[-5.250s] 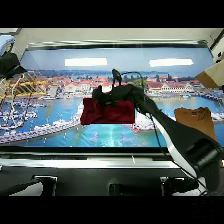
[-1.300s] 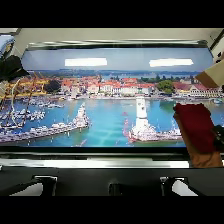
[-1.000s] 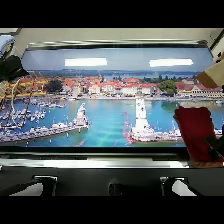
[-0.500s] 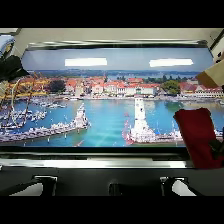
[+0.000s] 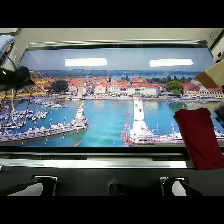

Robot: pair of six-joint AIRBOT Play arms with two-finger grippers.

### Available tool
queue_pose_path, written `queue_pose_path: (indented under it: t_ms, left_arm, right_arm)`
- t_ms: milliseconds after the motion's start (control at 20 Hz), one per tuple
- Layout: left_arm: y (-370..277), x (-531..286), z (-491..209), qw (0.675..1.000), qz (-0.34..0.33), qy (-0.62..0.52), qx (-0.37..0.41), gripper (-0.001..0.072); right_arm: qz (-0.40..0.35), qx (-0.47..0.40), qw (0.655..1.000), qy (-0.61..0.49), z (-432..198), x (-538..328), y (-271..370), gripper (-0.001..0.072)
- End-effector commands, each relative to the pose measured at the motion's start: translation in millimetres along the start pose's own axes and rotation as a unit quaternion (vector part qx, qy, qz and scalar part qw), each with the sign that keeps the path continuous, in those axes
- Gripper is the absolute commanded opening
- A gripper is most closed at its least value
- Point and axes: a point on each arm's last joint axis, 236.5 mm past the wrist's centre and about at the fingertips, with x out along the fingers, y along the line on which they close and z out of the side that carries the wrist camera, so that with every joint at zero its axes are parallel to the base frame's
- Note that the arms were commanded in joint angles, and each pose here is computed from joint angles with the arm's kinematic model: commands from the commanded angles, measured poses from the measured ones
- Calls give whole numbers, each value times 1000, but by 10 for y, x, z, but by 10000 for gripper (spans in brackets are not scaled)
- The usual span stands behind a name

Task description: Fold the clothes and pants, and hang the long-sleeved shirts on hangers.

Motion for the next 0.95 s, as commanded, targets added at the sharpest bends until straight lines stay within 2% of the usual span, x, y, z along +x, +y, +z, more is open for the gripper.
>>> queue_pose_path:
  t_ms: [0, 100, 250, 550, 900]
  left_arm:
    - [415, 479, -467, 996, 60, 68, 12, 18]
    - [512, 674, -672, 993, 68, 83, 42, 19]
    - [576, 826, -925, 989, 69, 118, 48, 20]
    - [595, 855, -974, 988, 70, 127, 46, 20]
    - [595, 855, -974, 988, 70, 127, 46, 20]
  right_arm:
    - [142, -145, 978, 53, -582, -119, 1171, 102]
    - [144, -272, 939, 151, -1370, -37, 1457, 28]
    - [132, -385, 891, 201, -2007, 1, 1636, 29]
    - [132, -409, 877, 215, -2190, -32, 1669, 31]
    - [132, -408, 877, 215, -2190, -32, 1672, 31]
